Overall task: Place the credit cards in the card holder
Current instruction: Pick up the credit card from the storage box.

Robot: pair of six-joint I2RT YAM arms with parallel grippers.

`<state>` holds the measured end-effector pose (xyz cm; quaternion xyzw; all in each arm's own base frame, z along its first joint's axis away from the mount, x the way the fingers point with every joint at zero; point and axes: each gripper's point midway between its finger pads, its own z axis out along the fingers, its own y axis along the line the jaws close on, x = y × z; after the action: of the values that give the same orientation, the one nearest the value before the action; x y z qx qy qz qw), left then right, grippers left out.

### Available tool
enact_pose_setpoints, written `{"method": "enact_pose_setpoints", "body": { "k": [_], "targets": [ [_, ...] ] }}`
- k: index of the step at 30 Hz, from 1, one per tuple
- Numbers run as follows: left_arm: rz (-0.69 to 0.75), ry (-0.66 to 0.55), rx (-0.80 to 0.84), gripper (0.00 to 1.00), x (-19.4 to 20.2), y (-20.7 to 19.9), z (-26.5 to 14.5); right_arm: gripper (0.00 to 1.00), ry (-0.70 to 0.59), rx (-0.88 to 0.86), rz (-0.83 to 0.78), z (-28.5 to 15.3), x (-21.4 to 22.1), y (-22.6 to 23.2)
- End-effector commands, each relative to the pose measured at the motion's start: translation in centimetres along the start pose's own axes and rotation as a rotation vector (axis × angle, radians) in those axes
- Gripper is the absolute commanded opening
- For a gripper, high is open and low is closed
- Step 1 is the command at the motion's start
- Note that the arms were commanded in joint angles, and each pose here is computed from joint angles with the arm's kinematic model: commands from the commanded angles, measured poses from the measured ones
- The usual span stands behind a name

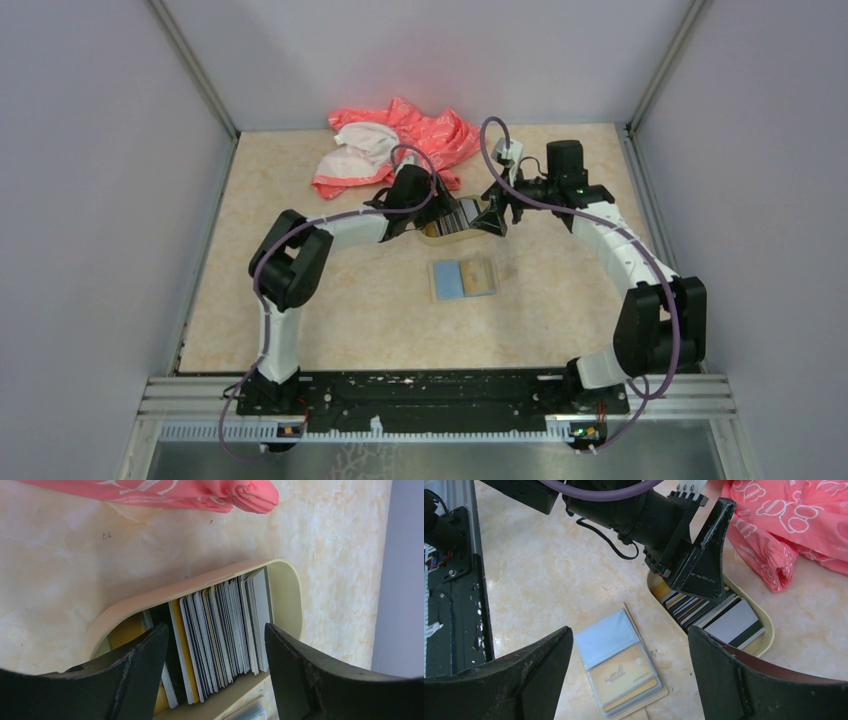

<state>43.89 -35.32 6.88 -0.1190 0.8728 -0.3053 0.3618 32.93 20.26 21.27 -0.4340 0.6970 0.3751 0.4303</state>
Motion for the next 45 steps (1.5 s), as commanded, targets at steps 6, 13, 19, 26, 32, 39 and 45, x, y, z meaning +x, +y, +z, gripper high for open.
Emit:
{"method": "enact_pose_setpoints", "body": {
  "k": [6,13,19,26,32,39,45],
  "targets": [
    [0.016,-0.022,-0.02,0.79,-0.6,-0.9,-0.9,0.84,-0.043,-0.011,-0.057,-0.6,-1.6,0.2],
    [0.012,0.023,0.004,0.79,0.4,-1.2,0.0,0.84,-0.046,-0.014,-0.057,-0.7,-1.7,0.3],
    [0.008,0.049,0.052,0.78,1.0,-2.0,0.4,0.84,-0.054,-0.014,-0.06,-1.0,-1.9,0.3],
    [0.006,0.073,0.103,0.77,1.3,-2.9,0.2,0.84,-0.061,-0.02,-0.06,-1.1,-2.1,0.4],
    [0.01,0.083,0.184,0.72,1.4,-4.3,-0.3,0.84,-0.063,-0.022,-0.06,-1.2,-2.1,0.5],
    [-0.015,0.14,0.14,0.63,2.7,-2.7,1.0,0.84,-0.068,-0.027,-0.062,-1.2,-2.2,0.6],
    [-0.023,0.183,0.164,0.64,3.4,-2.4,1.8,0.84,-0.071,-0.03,-0.062,-1.3,-2.3,0.7]
  ]
}}
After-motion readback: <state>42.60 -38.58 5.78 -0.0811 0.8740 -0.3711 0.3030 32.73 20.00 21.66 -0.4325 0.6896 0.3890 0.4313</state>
